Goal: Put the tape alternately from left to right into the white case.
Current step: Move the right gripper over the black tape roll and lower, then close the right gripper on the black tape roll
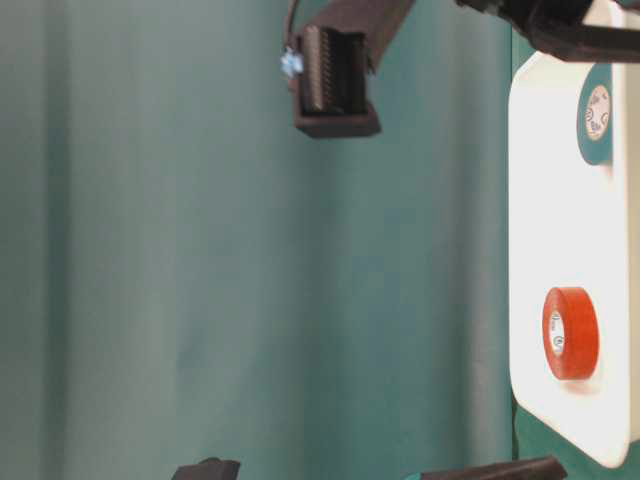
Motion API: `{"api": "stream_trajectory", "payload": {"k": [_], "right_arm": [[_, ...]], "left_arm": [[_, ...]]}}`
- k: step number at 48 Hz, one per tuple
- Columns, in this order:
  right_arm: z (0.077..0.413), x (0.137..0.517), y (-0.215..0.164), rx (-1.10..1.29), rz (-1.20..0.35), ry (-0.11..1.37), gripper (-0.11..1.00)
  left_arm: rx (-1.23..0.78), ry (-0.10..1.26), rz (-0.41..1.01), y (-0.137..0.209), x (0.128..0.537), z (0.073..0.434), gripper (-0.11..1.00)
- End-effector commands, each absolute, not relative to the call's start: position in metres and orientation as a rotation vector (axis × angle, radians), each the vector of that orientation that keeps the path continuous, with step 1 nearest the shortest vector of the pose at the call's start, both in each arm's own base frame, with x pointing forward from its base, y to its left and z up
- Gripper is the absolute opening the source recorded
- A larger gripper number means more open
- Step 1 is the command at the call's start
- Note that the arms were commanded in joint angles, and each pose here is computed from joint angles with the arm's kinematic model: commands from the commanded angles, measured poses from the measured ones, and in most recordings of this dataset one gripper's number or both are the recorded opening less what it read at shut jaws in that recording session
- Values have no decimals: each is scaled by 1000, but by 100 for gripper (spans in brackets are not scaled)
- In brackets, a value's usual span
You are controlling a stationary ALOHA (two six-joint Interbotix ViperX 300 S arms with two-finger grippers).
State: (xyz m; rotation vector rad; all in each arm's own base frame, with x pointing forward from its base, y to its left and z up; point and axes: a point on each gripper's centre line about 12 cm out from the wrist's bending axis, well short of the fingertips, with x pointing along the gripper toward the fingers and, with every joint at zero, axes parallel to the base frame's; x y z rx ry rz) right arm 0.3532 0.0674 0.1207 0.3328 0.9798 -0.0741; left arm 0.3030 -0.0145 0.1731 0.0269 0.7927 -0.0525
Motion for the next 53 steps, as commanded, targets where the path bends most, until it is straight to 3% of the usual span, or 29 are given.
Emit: {"api": "stream_trajectory", "payload": {"k": [1, 39, 44, 50, 53], "right_arm": [[127, 359, 70, 335, -69, 967, 79], [108, 367, 70, 331, -99, 1031, 77], [110, 369, 69, 328, -98, 1024, 63], [115, 372, 70, 327, -91, 1010, 30], [117, 372, 70, 327, -89, 1004, 26]], "left_arm": [[28, 771, -57, -16, 305, 179, 69], [28, 773, -59, -17, 305, 178, 69], [29, 773, -61, -17, 305, 178, 69], [30, 774, -65, -19, 305, 178, 69], [30, 776, -65, -19, 305, 178, 69]]}}
